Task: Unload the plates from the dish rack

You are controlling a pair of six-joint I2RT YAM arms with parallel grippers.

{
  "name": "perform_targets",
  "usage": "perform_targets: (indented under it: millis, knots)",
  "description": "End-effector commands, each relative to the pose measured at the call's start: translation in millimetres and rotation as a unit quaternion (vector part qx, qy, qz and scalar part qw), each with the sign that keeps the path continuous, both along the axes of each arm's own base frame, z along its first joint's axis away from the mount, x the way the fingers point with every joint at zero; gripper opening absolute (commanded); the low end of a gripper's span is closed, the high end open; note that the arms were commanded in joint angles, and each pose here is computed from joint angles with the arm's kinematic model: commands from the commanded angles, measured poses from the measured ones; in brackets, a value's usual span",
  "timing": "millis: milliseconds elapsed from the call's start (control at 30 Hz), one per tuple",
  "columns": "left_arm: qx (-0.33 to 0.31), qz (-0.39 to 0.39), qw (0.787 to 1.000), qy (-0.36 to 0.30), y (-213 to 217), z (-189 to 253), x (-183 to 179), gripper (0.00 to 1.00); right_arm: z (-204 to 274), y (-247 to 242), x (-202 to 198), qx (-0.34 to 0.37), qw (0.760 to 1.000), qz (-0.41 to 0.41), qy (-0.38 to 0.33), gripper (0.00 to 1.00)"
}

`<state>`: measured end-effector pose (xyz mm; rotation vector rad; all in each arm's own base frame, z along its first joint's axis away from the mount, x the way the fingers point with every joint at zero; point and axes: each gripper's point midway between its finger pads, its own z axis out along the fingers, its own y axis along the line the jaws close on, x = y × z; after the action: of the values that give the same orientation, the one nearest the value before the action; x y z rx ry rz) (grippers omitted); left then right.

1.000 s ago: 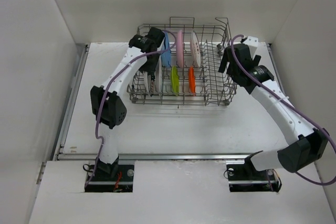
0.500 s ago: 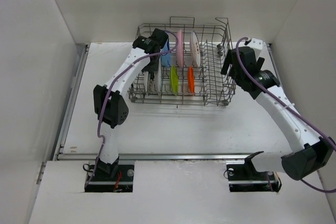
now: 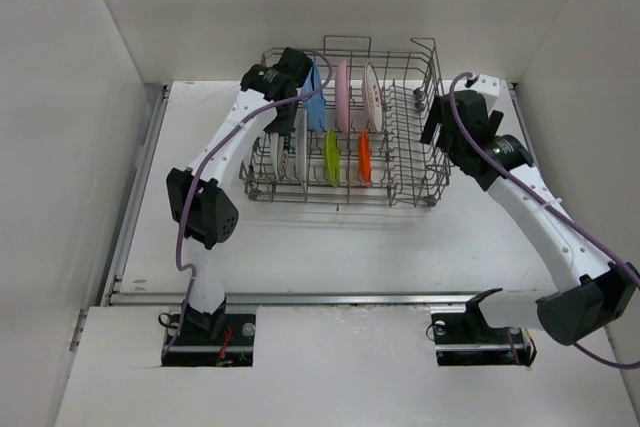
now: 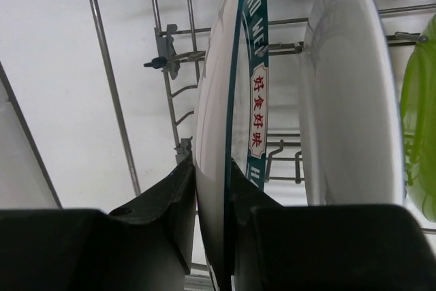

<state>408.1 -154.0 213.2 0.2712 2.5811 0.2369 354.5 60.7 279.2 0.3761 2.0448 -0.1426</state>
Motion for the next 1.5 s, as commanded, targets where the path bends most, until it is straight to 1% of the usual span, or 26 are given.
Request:
perform_targets:
  millis: [0,33,200,333,400,433,567,667,733,800,900,1033,1167,1233,1333,1367,1433,1467]
  knots:
    - [-0.074,-0.06,0.991,-0.09,-10,92,-27,0.0,20,2,0,0.016,0.999,0.009,-0.032,0.93]
    - [-0.077,-0.06,0.991,-0.095,-9,96,-29,0.0,27,1,-1,0.02,0.999,0.009,-0.041,0.93]
    - [-0.087,-0.06,0.987,-0.118,-9,111,-29,0.0,21,10,-3,0.013,0.999,0.046,-0.025,0.93]
    - [-0.103,-0.059,0.986,-0.113,-14,111,-31,0.0,12,6,-1,-0.003,0.999,0.039,-0.016,0.94]
    - [-0.107,-0.06,0.985,-0.121,-14,116,-31,0.0,8,5,1,-0.007,0.999,0.034,-0.011,0.94]
    - [-0.107,-0.06,0.985,-0.121,-14,116,-31,0.0,4,4,1,-0.009,0.999,0.034,-0.007,0.96]
    - [-0.1,-0.076,0.985,-0.12,-14,115,-31,0.0,-8,10,6,-0.01,0.999,0.043,0.011,0.96]
    - [-0.092,-0.083,0.987,-0.103,-16,105,-30,0.0,-14,14,10,-0.01,0.999,0.046,0.018,0.96]
    - [-0.078,-0.086,0.987,-0.107,-12,108,-28,0.0,-13,14,11,-0.008,0.999,0.046,0.013,0.96]
    - [-0.048,-0.082,0.989,-0.112,-4,108,-22,0.0,-16,15,13,-0.01,0.999,0.046,0.018,0.96]
    - [-0.032,-0.081,0.987,-0.137,2,130,-22,0.0,-23,14,13,-0.012,0.999,0.04,0.025,0.96]
    - [0.004,-0.087,0.983,-0.163,6,141,-21,0.0,-36,7,16,-0.032,0.998,0.021,0.039,0.99]
    - [0.005,-0.093,0.982,-0.165,1,141,-24,0.0,-51,6,22,-0.044,0.997,0.01,0.058,0.99]
    - [0.014,-0.089,0.983,-0.161,3,136,-22,0.0,-54,6,26,-0.049,0.997,0.007,0.061,0.99]
    - [0.03,-0.073,0.982,-0.173,10,140,-19,0.0,-50,6,27,-0.047,0.997,0.007,0.057,0.99]
    - [0.044,-0.059,0.98,-0.184,24,148,-19,0.0,-50,6,27,-0.047,0.997,0.007,0.057,0.99]
    - [0.042,-0.031,0.973,-0.224,43,173,-14,0.0,-44,6,30,-0.045,0.998,0.003,0.046,0.99]
    - [0.041,-0.012,0.969,-0.242,59,188,-18,0.0,-42,6,32,-0.046,0.998,-0.001,0.04,0.99]
